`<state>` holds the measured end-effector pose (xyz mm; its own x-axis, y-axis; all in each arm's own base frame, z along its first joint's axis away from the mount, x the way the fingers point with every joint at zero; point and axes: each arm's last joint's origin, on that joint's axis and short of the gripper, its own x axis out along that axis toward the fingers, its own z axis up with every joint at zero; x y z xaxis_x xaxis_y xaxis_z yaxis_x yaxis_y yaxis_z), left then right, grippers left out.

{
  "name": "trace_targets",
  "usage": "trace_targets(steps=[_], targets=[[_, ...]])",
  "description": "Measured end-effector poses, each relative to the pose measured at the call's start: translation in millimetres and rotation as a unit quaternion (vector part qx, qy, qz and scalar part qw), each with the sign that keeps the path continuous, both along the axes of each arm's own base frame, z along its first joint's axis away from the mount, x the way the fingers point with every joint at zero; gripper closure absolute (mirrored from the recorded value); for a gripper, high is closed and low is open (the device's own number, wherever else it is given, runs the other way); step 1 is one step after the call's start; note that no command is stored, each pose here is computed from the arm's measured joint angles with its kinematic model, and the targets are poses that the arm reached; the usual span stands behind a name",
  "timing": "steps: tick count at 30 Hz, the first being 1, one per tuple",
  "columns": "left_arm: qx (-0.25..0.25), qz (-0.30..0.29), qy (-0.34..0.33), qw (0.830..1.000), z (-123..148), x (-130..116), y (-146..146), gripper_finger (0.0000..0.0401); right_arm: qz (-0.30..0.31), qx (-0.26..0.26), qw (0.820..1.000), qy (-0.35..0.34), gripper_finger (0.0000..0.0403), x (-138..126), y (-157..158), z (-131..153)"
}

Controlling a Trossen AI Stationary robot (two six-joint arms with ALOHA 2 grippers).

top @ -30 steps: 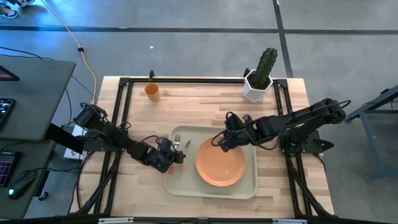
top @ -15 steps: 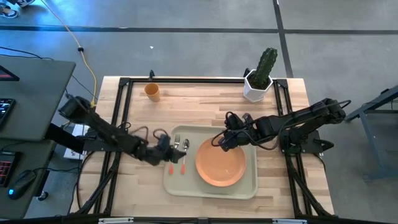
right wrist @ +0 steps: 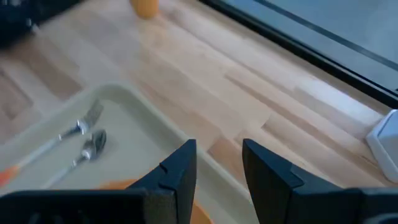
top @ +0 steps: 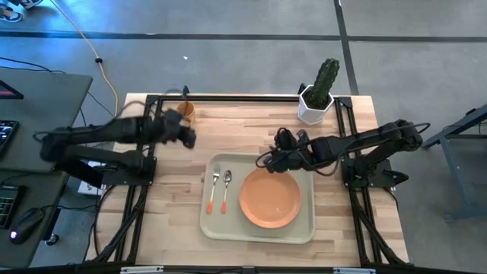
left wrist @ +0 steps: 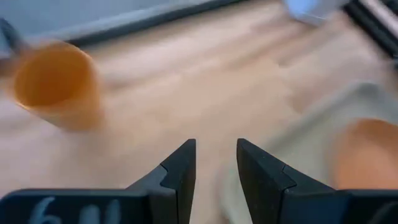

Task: Pick and place plate/cup/fork/spoon on tray
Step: Put the orange cup on the light brown serving tray to the top right of orange plate

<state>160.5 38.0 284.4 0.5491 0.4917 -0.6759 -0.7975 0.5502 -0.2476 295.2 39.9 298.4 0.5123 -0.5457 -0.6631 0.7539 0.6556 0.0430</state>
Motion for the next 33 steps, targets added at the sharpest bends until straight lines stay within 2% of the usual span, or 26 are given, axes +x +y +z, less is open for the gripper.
trace_targets(steps=[5, 9, 17, 27, 33], targets=[[0.018, 0.023, 0.050, 0.998, -4, -7, 45, 0.0292, -0.039, 0.005, 0.999, -0.036, 0.0281, 8, -23, 4], [0.022, 0.065, 0.103, 0.992, -12, -16, 75, 0.0275, -0.072, 0.030, 0.996, -0.044, 0.0281, 9, -46, 3], [-0.022, 0.098, 0.171, 0.980, -30, -34, 120, 0.0250, -0.120, 0.075, 0.988, -0.058, 0.0281, 8, -76, 2], [-0.075, 0.092, 0.212, 0.970, -50, -38, 153, 0.0247, -0.130, 0.089, 0.986, -0.057, 0.0281, 6, -88, 2], [-0.092, 0.083, 0.233, 0.965, -66, -34, 165, 0.0258, -0.109, 0.111, 0.988, -0.019, 0.0281, 2, -94, -2]])
